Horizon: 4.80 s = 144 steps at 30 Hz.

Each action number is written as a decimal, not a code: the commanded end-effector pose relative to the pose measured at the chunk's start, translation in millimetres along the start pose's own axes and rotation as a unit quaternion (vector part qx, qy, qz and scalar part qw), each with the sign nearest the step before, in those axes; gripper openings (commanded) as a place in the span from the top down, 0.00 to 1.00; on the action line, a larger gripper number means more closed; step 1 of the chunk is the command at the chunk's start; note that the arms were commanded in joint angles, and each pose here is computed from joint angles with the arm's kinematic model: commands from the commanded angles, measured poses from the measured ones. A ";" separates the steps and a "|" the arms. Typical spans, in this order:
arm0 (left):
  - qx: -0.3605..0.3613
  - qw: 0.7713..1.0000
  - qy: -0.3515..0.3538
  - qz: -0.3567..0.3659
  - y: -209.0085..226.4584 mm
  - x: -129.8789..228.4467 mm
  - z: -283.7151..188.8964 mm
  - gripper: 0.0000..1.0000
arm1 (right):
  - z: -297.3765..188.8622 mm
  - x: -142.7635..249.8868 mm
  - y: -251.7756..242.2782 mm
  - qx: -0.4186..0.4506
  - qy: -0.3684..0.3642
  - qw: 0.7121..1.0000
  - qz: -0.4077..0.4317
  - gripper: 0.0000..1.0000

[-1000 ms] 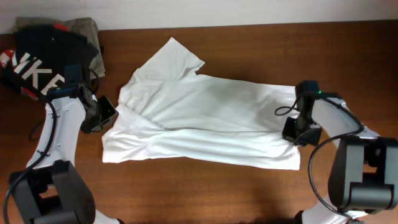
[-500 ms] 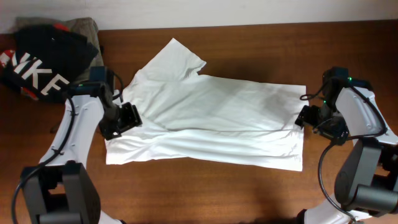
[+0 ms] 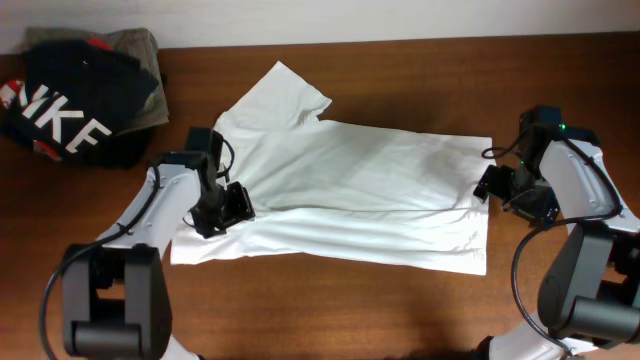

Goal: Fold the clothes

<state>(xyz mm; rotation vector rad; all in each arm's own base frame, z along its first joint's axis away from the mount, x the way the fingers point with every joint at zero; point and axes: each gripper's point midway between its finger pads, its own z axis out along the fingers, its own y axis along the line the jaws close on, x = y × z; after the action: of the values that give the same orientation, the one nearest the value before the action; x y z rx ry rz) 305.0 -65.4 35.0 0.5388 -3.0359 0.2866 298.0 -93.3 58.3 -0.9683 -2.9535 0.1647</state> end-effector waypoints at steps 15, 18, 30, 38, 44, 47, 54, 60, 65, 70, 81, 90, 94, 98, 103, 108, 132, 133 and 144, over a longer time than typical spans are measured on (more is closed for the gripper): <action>0.003 0.999 -0.030 -0.014 -4.7 -25.6 23.9 0.99 | -3.8 -3.8 3.6 -0.011 -0.004 1.000 0.008 0.01; 0.010 0.999 -0.043 -0.011 -8.5 -32.5 23.0 0.99 | -3.8 -3.8 3.6 -0.011 -0.004 1.000 0.008 0.01; 0.097 0.985 -0.141 0.018 -49.4 -82.6 6.0 0.99 | -3.8 -3.1 3.4 -0.011 -0.002 1.000 0.008 0.01; 0.125 0.973 -0.192 0.033 -65.4 -104.7 -5.2 0.99 | -3.8 -2.7 4.4 -0.014 -0.001 1.000 0.008 0.01; 0.137 0.967 -0.205 0.064 -90.1 -100.5 -5.9 0.51 | -3.8 -2.2 4.2 -0.014 0.000 1.000 0.008 0.01; 0.127 0.961 -0.220 0.108 -94.1 -102.2 -7.2 0.22 | -3.8 -1.8 4.0 -0.013 0.001 1.000 0.008 0.01; 0.073 0.960 -0.252 0.095 -52.7 -108.8 -88.8 0.29 | -3.8 0.2 3.1 -0.011 0.005 1.000 0.007 0.01; 0.033 0.988 -0.151 -0.019 4.9 -71.1 -79.5 0.39 | -3.8 -2.9 4.4 -0.014 -0.002 1.000 0.008 0.01; 0.072 0.995 -0.067 -0.026 -11.1 -58.2 -37.3 0.40 | -3.8 -2.6 4.5 -0.014 -0.001 1.000 0.008 0.01; 0.065 0.995 -0.046 -0.063 -5.2 -68.6 -5.8 0.41 | -3.7 -1.4 3.8 -0.013 0.001 1.000 0.008 0.01; 0.092 0.987 -0.108 -0.069 -10.8 -106.8 -3.7 0.48 | -0.2 3.3 2.4 -0.010 0.009 1.000 0.007 0.01; 0.065 0.992 -0.055 -0.090 3.7 -82.9 0.4 0.56 | -0.1 3.6 2.2 -0.010 0.009 1.000 0.007 0.01; 0.037 0.992 -0.077 -0.094 15.7 -91.4 0.2 0.55 | -0.2 3.4 2.4 -0.010 0.009 1.000 0.007 0.01; 0.045 0.989 -0.090 -0.107 14.2 -102.7 6.2 0.55 | -0.1 4.3 2.1 -0.009 0.011 1.000 0.006 0.01; 0.051 0.988 -0.101 -0.104 12.2 -113.2 15.1 0.56 | -0.1 5.9 1.3 -0.007 0.014 1.000 0.006 0.01; 0.062 0.985 -0.126 -0.098 6.3 -127.0 7.5 0.88 | -0.1 5.9 1.2 -0.007 0.014 1.000 0.006 0.01; 0.153 0.952 -0.254 0.072 -79.4 -179.0 -67.0 0.44 | -23.0 -9.1 4.2 -0.016 -0.006 1.000 0.007 0.01; 0.160 0.946 -0.260 0.105 -90.1 -179.8 -80.4 0.30 | -35.9 -18.5 7.0 -0.023 -0.021 0.999 0.008 0.01; 0.163 0.849 -0.355 0.355 -237.9 -187.5 -147.4 0.25 | -90.3 -22.5 50.0 -0.151 -0.031 0.981 -0.118 0.01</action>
<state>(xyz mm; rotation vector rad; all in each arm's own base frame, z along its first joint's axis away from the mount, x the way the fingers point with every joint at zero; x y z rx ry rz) 540.8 -177.5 239.1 -0.4938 -3.8112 0.9427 352.0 -64.2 135.4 -0.6745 -3.1699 -0.2211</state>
